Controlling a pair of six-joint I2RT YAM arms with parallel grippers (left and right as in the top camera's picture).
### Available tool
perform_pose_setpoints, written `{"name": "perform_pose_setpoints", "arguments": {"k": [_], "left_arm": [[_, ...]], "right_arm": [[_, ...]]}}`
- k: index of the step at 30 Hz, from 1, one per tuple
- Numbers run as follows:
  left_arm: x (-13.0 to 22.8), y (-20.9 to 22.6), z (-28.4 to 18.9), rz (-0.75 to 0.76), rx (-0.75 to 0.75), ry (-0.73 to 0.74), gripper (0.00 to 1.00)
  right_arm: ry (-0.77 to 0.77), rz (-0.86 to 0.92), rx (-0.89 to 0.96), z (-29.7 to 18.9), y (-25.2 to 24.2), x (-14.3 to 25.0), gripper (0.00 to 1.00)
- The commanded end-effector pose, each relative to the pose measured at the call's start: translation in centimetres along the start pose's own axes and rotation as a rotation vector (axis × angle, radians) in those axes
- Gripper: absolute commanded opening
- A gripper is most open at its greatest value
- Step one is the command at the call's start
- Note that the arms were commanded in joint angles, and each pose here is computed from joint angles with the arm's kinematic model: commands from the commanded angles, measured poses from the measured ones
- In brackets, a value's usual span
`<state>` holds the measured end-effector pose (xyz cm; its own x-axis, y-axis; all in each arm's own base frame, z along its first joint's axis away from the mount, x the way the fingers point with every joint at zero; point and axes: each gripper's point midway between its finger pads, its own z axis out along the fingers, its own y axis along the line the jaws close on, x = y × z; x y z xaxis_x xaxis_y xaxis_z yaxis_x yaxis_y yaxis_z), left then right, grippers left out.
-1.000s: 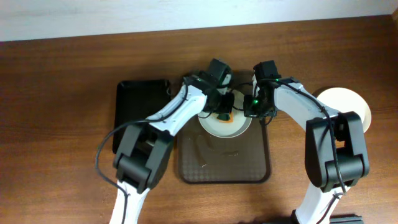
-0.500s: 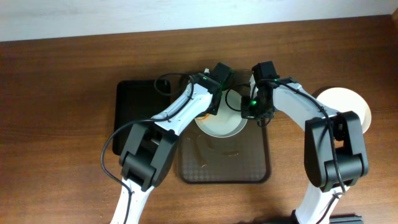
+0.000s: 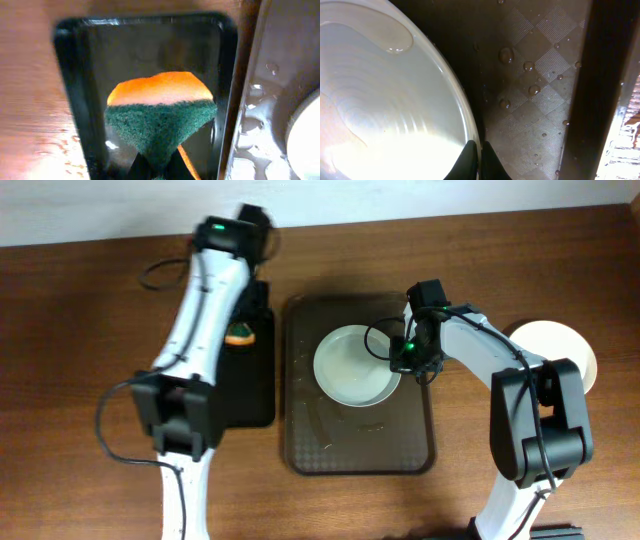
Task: Clean dirty plates on tray and stack at the side
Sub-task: 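Return the sponge to the black tray with the left gripper, then lift the plate and tilt it over the black tray with right gripper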
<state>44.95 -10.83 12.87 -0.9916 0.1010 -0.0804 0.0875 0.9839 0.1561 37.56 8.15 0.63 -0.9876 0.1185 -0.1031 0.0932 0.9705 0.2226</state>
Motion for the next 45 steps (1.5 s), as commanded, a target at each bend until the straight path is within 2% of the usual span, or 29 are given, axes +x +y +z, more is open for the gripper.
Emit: {"name": "perform_pose_setpoints", "arguments": {"k": [1,3,5,6,8,9,10,11,12,16,20,25,28,31,33,34,37,45], "left_arm": [[1.9,0.2,3.3,0.01,0.217,0.134,0.01],[2.9,0.5,5.7,0.001,0.211,0.18,0.02],[3.6,0.6,7.5,-0.007,0.21,0.205,0.18],[3.6,0.9,7.7,-0.016,0.21,0.207,0.25],[3.3,1.8,6.8,-0.036,0.215,0.186,0.51],[3.2,2.9,4.4,-0.044,0.223,0.137,0.9],[3.0,3.4,2.5,-0.044,0.229,0.095,1.0],[3.0,4.3,0.1,-0.056,0.232,0.039,1.0],[3.1,5.3,-1.9,-0.073,0.233,-0.008,1.0],[5.7,11.1,-11.2,-0.189,0.214,-0.218,1.0],[9.1,15.0,-15.1,-0.287,0.181,-0.292,1.0],[9.8,15.8,-15.8,-0.311,0.174,-0.307,1.0],[9.8,15.8,-15.8,-0.311,0.175,-0.306,1.0],[9.8,15.8,-15.8,-0.311,0.174,-0.307,1.0],[9.8,15.8,-15.8,-0.311,0.174,-0.307,1.0],[9.8,15.8,-15.8,-0.311,0.174,-0.307,1.0],[9.8,15.8,-15.8,-0.311,0.174,-0.307,1.0],[9.8,15.8,-15.8,-0.311,0.174,-0.307,1.0]], "right_arm": [[0.038,0.011,0.086,1.2,-2.2,1.1,0.04],[0.037,0.011,0.086,1.2,-2.2,1.0,0.04],[0.037,0.011,0.086,1.2,-2.2,1.0,0.06],[0.037,0.01,0.086,1.2,-2.2,1.0,0.11],[0.035,0.005,0.086,1.2,-2.2,1.0,0.17],[0.024,-0.025,0.082,1.2,-2.2,0.7,0.22],[0.016,-0.04,0.081,1.2,-2.1,0.5,0.22],[0.011,-0.041,0.079,1.2,-2.1,0.3,0.1],[0.007,-0.043,0.078,1.2,-2.0,0.2,0.04],[-0.07,-0.146,0.001,-2.4,0.8,-2.0,0.04],[-0.182,-0.264,-0.049,-7.7,6.1,-4.2,0.04],[-0.316,-0.422,-0.169,-9.4,16.9,-4.2,0.04],[-0.458,-0.529,-0.187,-9.7,22.5,-4.4,0.04],[-0.643,-0.797,-0.18,-10.2,28.6,-4.2,0.04],[-0.716,-0.92,-0.117,-10.6,30.1,-4.0,0.04],[-0.802,-0.992,0.012,-11.5,30.6,-4.4,0.04],[-0.916,-1.049,0.248,-13.4,30.7,-5.1,0.04],[-1.026,-1.04,0.453,-16.8,31.1,-4.5,0.04]]}}
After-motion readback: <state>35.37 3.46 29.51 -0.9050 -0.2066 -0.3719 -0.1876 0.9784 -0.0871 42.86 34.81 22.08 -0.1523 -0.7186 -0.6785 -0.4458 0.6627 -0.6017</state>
